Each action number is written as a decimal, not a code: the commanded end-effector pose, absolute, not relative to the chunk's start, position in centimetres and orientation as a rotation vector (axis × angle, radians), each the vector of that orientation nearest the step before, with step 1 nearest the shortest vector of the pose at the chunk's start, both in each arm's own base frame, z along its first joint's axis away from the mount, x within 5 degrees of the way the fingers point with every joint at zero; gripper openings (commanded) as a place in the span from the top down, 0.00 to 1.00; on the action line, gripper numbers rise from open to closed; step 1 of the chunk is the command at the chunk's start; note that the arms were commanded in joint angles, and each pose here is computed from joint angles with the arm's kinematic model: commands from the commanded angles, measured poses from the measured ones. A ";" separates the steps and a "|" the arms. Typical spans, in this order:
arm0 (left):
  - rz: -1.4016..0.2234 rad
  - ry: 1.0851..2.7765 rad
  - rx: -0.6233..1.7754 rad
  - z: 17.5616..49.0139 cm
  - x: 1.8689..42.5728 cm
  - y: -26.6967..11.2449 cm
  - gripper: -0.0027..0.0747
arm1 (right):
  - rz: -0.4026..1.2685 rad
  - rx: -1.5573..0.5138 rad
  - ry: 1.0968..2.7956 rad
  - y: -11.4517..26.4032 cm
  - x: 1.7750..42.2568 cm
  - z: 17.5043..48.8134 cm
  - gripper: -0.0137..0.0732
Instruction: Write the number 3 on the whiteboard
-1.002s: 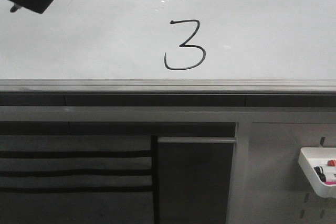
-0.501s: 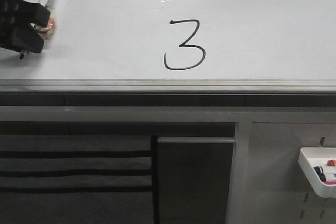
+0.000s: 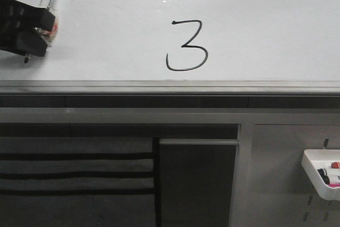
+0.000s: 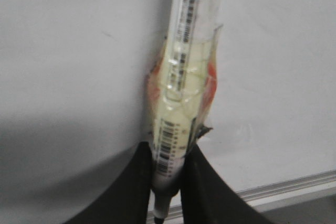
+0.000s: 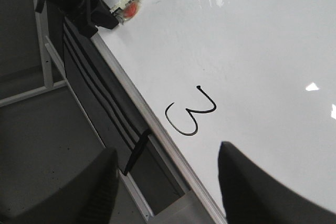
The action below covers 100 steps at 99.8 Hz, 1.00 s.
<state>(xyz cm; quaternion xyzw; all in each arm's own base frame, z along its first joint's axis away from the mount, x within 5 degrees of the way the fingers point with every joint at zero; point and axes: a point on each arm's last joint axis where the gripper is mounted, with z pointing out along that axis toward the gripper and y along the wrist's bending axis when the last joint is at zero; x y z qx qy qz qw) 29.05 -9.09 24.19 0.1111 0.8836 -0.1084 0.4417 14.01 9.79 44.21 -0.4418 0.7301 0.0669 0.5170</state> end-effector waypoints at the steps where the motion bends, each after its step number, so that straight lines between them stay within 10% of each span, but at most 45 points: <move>1: -0.251 2.085 0.217 26.5 29.5 -8.8 0.95 | 0.159 -0.997 1.675 9.5 13.8 45.7 0.41; 32: -0.243 2.080 0.231 26.6 29.5 -8.8 0.52 | 0.159 -0.999 1.677 9.5 13.8 45.7 0.41; 69: -0.281 1.991 0.457 32.2 24.0 -8.3 0.52 | 0.187 -0.971 1.723 7.3 10.3 46.2 0.41; 100: -0.200 1.847 0.737 37.7 12.7 -5.8 0.52 | 0.148 -0.340 2.117 2.3 7.5 44.5 0.42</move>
